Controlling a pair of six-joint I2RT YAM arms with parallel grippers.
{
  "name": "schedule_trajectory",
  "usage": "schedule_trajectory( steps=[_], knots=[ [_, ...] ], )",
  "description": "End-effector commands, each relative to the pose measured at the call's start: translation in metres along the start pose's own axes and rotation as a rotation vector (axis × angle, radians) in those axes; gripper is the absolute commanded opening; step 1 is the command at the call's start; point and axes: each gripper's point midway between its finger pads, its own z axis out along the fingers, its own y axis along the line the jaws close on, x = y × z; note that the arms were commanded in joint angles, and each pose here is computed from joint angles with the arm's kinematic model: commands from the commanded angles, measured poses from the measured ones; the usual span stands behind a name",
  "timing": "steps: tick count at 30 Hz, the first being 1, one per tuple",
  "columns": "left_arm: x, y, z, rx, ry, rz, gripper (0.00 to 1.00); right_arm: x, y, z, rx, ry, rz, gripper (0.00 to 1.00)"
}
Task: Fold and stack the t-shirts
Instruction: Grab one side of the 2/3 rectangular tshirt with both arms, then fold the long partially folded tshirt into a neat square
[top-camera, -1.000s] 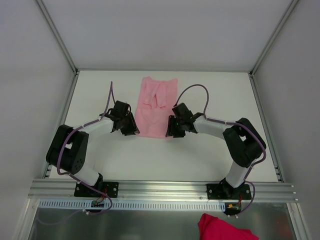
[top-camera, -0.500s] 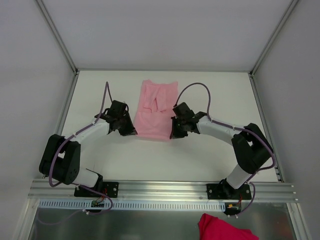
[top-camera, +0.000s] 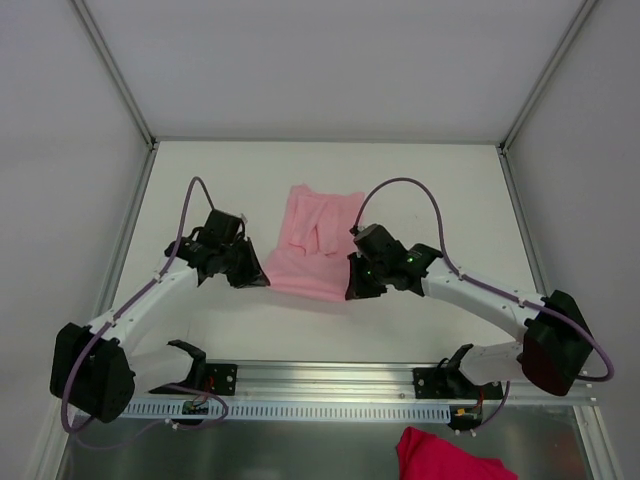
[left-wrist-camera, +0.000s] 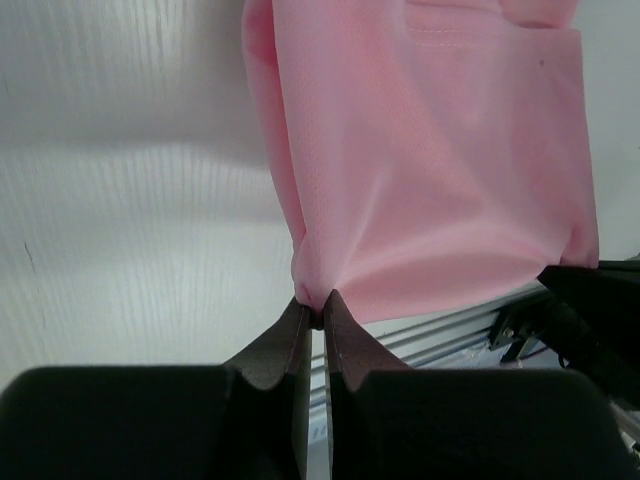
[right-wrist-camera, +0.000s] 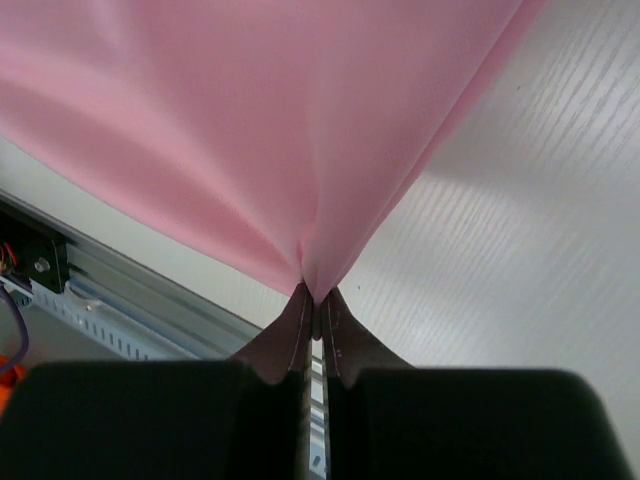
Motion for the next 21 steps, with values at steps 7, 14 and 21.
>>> schedule_trajectory(
  steps=[7,14,21],
  knots=[
    [0.044,0.005,-0.040,0.003,0.066,-0.020,0.00,0.052,-0.019,-0.031,0.089,0.090,-0.043,0.01],
    [0.027,-0.002,-0.032,-0.004,0.041,0.016,0.00,0.018,-0.017,-0.036,0.149,0.007,-0.132,0.01],
    [-0.004,-0.020,-0.032,-0.018,-0.009,0.081,0.00,-0.018,-0.001,-0.028,0.164,-0.037,-0.238,0.01]
  ],
)
